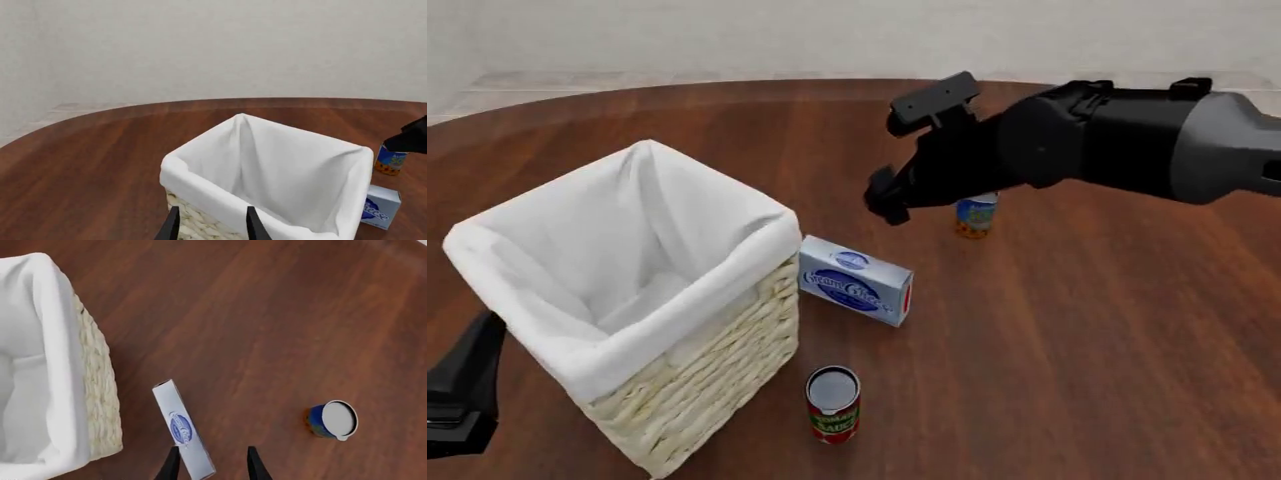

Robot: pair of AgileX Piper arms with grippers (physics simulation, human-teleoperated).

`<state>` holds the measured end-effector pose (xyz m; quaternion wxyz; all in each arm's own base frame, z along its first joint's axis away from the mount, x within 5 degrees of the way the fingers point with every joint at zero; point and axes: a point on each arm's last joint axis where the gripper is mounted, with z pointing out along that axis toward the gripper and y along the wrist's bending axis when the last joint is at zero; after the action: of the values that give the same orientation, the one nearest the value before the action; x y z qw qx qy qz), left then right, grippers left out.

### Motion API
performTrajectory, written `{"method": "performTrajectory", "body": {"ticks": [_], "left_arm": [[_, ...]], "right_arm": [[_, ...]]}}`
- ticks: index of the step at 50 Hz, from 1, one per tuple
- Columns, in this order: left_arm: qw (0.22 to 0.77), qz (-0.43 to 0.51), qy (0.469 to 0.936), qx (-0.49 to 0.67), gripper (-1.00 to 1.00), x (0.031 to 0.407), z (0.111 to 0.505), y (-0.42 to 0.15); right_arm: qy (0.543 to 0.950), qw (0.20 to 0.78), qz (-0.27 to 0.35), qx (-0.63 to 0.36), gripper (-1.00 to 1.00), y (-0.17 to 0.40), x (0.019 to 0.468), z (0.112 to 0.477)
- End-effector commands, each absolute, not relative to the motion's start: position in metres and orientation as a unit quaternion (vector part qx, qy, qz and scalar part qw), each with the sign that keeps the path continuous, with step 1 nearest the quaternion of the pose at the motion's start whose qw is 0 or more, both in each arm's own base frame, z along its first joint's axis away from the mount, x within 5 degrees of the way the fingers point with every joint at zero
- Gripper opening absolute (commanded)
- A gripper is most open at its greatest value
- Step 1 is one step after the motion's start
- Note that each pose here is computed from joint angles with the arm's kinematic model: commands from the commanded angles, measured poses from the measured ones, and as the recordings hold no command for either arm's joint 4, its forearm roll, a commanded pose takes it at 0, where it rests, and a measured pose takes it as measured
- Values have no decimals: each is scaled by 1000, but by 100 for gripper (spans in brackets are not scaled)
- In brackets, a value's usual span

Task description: Pick up the cream cheese box, and put it in the basket.

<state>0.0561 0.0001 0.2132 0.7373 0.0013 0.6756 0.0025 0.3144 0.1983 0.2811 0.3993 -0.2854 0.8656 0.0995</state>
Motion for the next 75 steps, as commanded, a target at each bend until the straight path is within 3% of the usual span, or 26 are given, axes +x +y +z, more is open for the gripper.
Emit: {"method": "performTrajectory", "body": {"ticks": [1, 75], "left_arm": [[737, 0, 676, 0, 100, 56, 213, 0], [737, 0, 676, 0, 100, 56, 213, 0]], "right_arm": [[866, 387, 101, -299, 100, 207, 310, 270], [889, 312, 83, -325, 100, 230, 328, 186]]}}
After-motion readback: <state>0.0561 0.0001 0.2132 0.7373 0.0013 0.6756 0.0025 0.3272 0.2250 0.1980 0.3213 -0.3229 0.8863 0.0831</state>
